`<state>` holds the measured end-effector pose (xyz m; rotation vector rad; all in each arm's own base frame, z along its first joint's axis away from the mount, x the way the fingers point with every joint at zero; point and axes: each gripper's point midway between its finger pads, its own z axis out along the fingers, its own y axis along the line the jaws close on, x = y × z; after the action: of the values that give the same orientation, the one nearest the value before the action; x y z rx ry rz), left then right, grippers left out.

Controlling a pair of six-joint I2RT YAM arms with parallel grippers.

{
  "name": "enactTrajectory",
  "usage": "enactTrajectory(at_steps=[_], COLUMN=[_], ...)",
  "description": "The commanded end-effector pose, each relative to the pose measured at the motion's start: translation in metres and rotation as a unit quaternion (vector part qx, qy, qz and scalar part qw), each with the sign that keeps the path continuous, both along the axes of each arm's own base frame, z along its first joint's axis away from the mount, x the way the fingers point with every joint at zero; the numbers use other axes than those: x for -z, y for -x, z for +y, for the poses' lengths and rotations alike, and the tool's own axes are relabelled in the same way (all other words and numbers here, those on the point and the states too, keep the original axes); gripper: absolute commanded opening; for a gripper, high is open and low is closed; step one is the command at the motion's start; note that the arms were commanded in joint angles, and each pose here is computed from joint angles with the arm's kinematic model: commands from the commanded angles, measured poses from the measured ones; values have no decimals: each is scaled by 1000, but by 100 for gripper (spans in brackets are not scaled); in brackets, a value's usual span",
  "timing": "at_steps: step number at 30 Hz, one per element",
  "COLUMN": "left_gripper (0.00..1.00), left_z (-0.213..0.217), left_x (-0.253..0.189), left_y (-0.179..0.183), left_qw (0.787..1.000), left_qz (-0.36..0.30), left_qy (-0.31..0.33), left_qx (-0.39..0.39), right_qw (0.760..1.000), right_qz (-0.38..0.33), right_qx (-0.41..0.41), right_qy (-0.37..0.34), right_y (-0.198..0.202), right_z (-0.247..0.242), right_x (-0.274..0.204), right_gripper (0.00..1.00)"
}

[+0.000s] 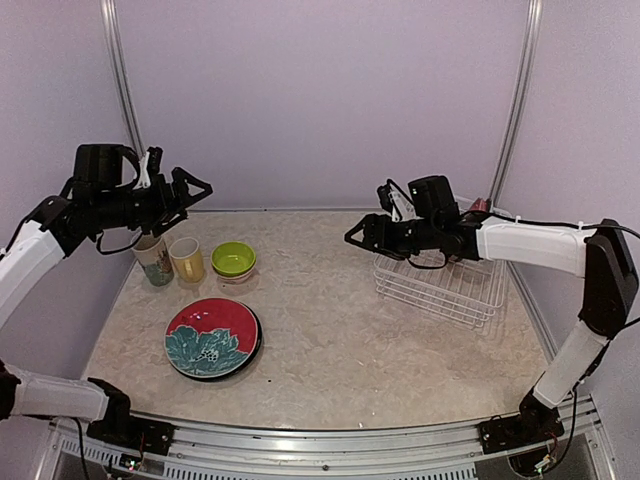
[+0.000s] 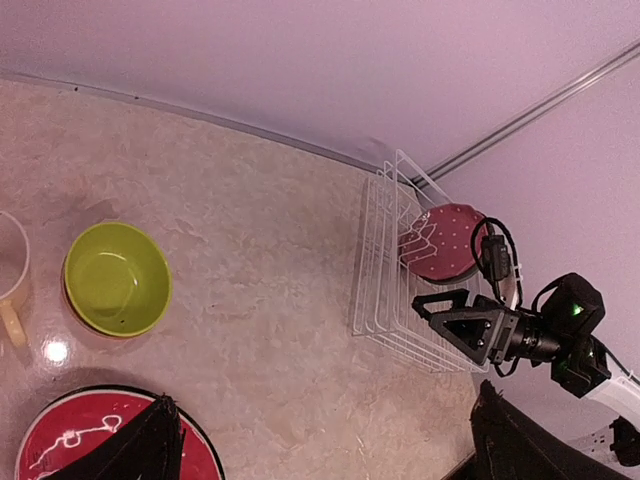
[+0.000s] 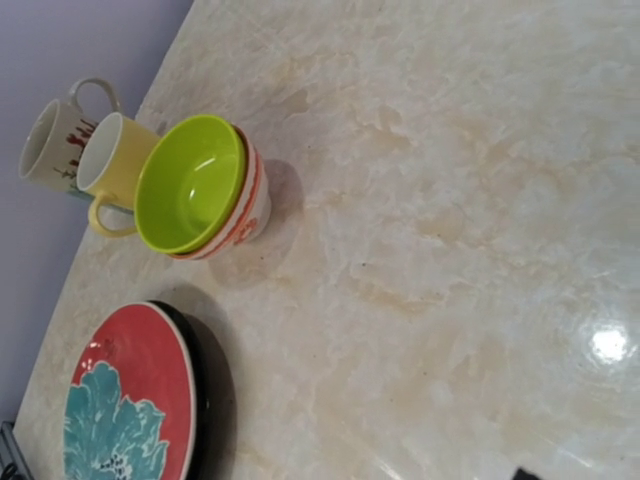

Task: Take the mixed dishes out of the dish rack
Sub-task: Grab the plate from the dish rack.

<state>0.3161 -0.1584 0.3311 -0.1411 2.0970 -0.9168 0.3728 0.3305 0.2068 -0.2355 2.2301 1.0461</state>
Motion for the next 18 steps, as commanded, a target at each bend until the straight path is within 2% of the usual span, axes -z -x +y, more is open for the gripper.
enactTrajectory(at_steps=[1,5,10,14,18], left_gripper=[96,96,96,96,96], left_z=[-37,-51,-48,-46,-44], left_x=[-23,-17,14,25,21], left_y=[-13,-21,-25,-24,-23], left_qw=[996,993,988,986,984], left_qz=[-56,-71,-70,-64,-72], left_qy=[-27,-43,-98,-114,-117], left_qx=[62,85,98,102,110], right_qw=[999,998,991,979,955], right_qz=[-9,-12,-21,-27,-34], right_qx=[22,41,81,129,198], right_qy=[24,48,101,157,217], right_y=[1,-2,-4,-6,-10], right_z=[-17,-29,-55,-88,-136], right_x=[-6,-5,-10,-18,-27], right_gripper=[79,79,79,81,83])
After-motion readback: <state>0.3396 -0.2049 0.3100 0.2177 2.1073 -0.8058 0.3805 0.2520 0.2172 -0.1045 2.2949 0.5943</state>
